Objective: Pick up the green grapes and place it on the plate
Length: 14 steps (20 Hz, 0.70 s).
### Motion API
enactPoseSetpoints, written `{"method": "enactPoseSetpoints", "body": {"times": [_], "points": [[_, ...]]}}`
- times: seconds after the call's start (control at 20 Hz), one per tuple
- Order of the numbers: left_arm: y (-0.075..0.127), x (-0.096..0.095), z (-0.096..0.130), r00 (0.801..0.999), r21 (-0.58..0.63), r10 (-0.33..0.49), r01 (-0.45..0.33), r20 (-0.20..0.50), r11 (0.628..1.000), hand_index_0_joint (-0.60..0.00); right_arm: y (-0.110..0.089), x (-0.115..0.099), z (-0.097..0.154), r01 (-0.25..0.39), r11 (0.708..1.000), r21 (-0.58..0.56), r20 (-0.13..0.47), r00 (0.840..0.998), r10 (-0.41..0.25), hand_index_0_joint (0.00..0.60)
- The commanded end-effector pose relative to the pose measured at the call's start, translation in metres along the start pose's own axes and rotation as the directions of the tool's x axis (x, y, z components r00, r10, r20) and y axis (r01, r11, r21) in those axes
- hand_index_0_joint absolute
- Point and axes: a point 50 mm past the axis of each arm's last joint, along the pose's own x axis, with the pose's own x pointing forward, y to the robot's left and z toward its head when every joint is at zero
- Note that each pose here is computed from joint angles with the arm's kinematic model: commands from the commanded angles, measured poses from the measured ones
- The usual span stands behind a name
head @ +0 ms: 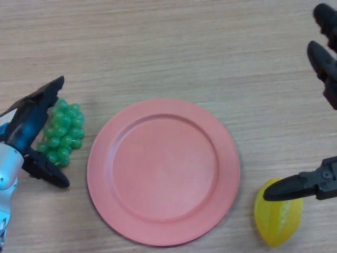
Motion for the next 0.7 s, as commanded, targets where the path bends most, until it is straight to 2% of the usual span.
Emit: {"method": "enactPoseSetpoints", "body": {"times": [0.05, 0.1, 0.15, 0.2, 0.25, 0.3, 0.45, 0.7], "points": [[0.037, 0.001, 0.009, 0.98, 0.062, 0.175, -0.181, 0.089, 0.981, -0.05, -0.014, -0.006, 0.035, 0.063, 0.998, -0.021, 0.247, 0.967, -0.056, 0.0], [0.038, 0.001, 0.009, 0.979, 0.053, 0.181, -0.186, 0.091, 0.981, -0.2, -0.014, -0.006, 0.035, 0.064, 0.998, -0.021, 0.246, 0.967, -0.057, 0.0], [0.038, 0.002, 0.01, 0.978, 0.05, 0.186, -0.191, 0.094, 0.98, -0.3, -0.015, -0.007, 0.035, 0.066, 0.998, -0.02, 0.246, 0.968, -0.059, 0.0], [0.038, 0.002, 0.009, 0.973, 0.066, 0.203, -0.211, 0.105, 0.975, -0.45, -0.016, -0.007, 0.035, 0.07, 0.997, -0.018, 0.244, 0.968, -0.063, 0.0], [0.039, 0.001, 0.009, 0.968, 0.092, 0.222, -0.233, 0.119, 0.968, -0.55, -0.016, -0.008, 0.035, 0.073, 0.997, -0.015, 0.242, 0.968, -0.067, 0.0], [0.037, 0.0, 0.006, 0.964, 0.142, 0.226, -0.245, 0.14, 0.959, -0.6, -0.017, -0.008, 0.035, 0.076, 0.997, -0.012, 0.239, 0.968, -0.071, 0.0], [0.032, -0.004, -0.002, 0.973, 0.198, 0.163, -0.194, 0.165, 0.961, -0.6, -0.016, -0.007, 0.034, 0.076, 0.997, -0.017, 0.234, 0.97, -0.07, 0.0], [0.061, -0.024, -0.013, 0.961, 0.323, 0.21, -0.26, 0.181, 0.91, -0.6, -0.013, -0.006, 0.034, 0.061, 0.998, -0.015, 0.23, 0.972, -0.056, 0.0]]}}
